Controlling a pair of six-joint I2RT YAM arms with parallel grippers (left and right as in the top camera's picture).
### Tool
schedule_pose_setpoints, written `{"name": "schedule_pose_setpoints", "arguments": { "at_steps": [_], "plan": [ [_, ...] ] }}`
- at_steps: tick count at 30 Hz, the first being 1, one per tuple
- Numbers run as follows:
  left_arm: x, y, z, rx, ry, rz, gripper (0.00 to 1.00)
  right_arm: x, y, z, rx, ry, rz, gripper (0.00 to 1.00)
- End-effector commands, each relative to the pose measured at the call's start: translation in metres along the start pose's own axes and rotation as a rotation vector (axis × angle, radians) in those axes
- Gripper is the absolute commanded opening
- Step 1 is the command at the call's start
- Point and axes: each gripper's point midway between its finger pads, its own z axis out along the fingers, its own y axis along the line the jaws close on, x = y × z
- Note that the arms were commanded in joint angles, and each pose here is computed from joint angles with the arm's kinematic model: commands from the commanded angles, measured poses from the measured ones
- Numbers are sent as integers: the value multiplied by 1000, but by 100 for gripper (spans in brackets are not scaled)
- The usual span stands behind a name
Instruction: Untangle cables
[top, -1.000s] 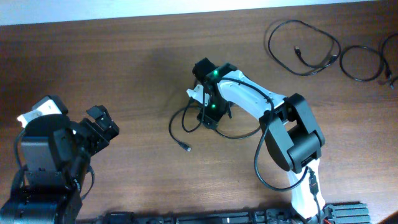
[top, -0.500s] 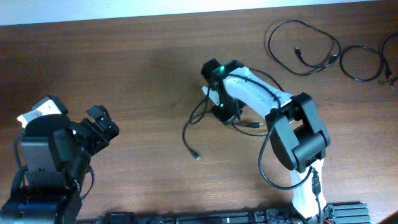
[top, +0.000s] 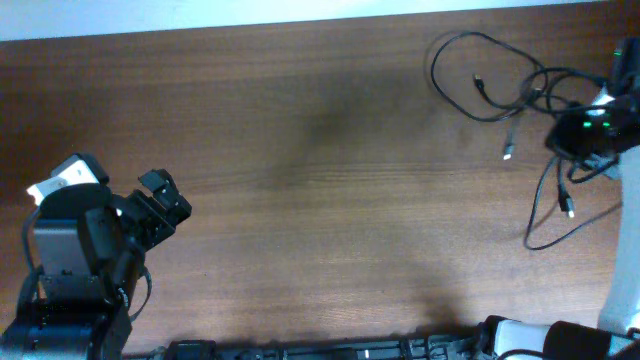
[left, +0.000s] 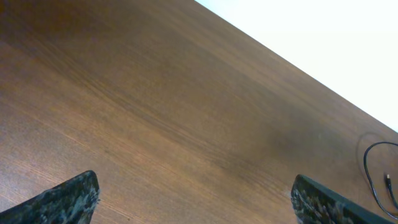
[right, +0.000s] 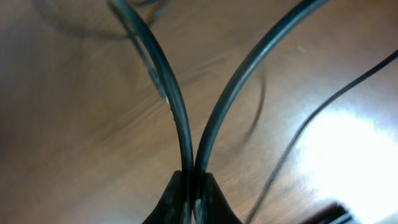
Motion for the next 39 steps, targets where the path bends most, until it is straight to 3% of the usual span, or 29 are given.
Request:
{"name": "schedule_pose_setpoints", "arguments": {
  "at_steps": [1, 3, 5, 7, 10, 12, 17, 19, 25, 29, 30, 31, 32, 36, 39],
  "plan": [
    [-3, 2, -2, -8, -16, 12, 99, -5, -27, -4, 44, -13, 406, 4],
    [-3, 2, -2, -8, -16, 12, 99, -6, -39, -2, 84, -31, 603, 4],
    [-3, 2, -2, -9, -16, 12, 99, 30, -62, 1, 256, 21, 1010, 4],
    [-3, 2, -2, -8, -16, 12, 99, 60, -84, -11, 450, -21, 1420, 4],
    [-3, 2, -2, -8, -16, 12, 99, 59, -81, -8, 440, -10, 1438, 4],
    [-3, 2, -2, -8, -16, 12, 99, 57, -81, 2, 482, -16, 1545, 4],
    [-3, 2, -2, -9, -16, 12, 99, 39, -76, 53, 563, 12, 1565, 4],
    [-3, 2, -2, -9, -16, 12, 99, 28, -78, 75, 567, 9, 1583, 9],
    [-3, 2, -2, -9, -16, 12, 99, -28, -108, 104, 426, -163, 1715, 9],
    [-3, 2, -2, -9, -16, 12, 99, -50, -112, 106, 364, -250, 1708, 14],
    [-3, 2, -2, -8, -16, 12, 99, -53, -111, 106, 356, -246, 1659, 34],
    [-3, 2, -2, -9, -16, 12, 99, -54, -111, 107, 353, -244, 1631, 45],
    [-3, 2, -2, -9, -16, 12, 99, -56, -111, 107, 350, -240, 1597, 47],
    [-3, 2, -2, -8, -16, 12, 99, -104, -92, 78, 182, -257, 1042, 55],
    [-3, 2, -2, -9, -16, 12, 99, -161, -24, -2, -222, -366, 582, 54]
  ]
}}
